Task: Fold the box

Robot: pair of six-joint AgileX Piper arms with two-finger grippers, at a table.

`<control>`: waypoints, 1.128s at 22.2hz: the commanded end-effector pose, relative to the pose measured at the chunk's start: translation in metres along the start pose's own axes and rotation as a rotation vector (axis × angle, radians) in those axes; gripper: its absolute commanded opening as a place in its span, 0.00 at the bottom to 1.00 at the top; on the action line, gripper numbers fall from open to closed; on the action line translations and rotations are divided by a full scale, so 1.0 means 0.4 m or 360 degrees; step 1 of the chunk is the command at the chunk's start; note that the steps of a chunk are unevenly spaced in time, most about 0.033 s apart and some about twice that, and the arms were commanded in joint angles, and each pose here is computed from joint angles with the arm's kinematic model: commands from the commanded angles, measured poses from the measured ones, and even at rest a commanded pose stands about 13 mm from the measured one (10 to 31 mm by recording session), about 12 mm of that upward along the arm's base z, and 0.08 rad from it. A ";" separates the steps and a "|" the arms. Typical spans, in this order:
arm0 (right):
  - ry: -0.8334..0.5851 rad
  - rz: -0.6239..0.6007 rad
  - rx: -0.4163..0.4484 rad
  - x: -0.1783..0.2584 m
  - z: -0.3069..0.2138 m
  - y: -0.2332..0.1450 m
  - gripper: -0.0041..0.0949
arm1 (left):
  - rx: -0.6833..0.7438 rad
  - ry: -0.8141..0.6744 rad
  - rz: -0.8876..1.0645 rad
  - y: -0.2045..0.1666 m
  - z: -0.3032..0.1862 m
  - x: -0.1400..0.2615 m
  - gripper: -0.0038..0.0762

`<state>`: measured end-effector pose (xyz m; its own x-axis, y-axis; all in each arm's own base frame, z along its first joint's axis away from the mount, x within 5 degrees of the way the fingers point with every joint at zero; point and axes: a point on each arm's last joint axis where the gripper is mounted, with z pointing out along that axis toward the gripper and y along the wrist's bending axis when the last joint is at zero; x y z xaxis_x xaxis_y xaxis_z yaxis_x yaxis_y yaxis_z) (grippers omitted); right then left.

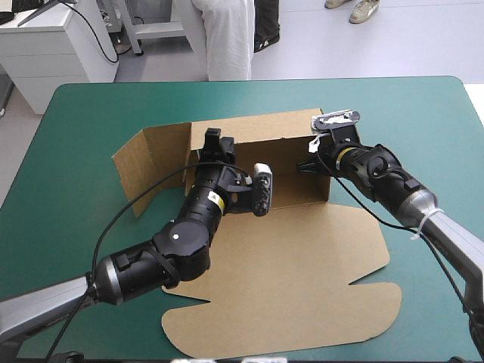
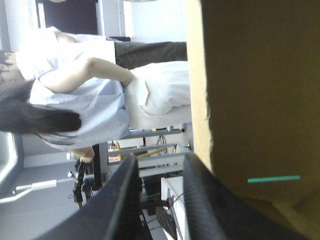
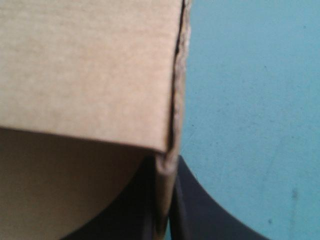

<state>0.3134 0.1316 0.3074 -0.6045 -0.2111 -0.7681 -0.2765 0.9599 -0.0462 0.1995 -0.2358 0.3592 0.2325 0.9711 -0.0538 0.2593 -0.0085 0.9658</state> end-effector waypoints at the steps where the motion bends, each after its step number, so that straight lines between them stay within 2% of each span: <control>1: -0.0179 -0.0054 0.0020 -0.050 -0.081 -0.018 0.02 | -0.0179 0.0064 -0.0102 0.093 -0.004 0.054 0.07; 2: -0.0155 -0.0063 0.0046 -0.056 -0.100 -0.024 0.02 | -0.0197 0.0103 -0.0161 0.117 0.012 0.083 0.04; 8: -0.0072 -0.0119 0.0128 -0.106 -0.157 -0.040 0.02 | -0.0160 0.0237 -0.0553 0.188 0.052 0.194 0.04; 10: -0.0091 -0.0161 0.0138 -0.145 -0.197 -0.045 0.02 | -0.0112 0.0334 -0.0820 0.207 0.068 0.264 0.05; 13: -0.0117 -0.0169 0.0152 -0.177 -0.232 -0.050 0.02 | 0.0026 0.0392 -0.1044 0.203 0.077 0.314 0.05; 16: -0.0142 -0.0134 0.0176 -0.211 -0.268 -0.072 0.02 | 0.0206 0.0376 -0.1247 0.195 0.070 0.353 0.05; 19: -0.0081 -0.0078 0.0166 -0.230 -0.265 -0.109 0.02 | 0.0280 0.0336 -0.1363 0.198 0.047 0.367 0.04; 25: 0.0201 -0.0007 0.0107 -0.254 -0.178 -0.200 0.02 | 0.0228 0.0192 -0.1569 0.242 -0.060 0.371 0.04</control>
<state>0.3401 0.0724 0.4150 -0.7333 -0.2409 -0.6359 -0.2312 0.9678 -0.0999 0.2584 -0.0943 0.4167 -0.3403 0.6420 -0.6870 0.4451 0.7536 0.4838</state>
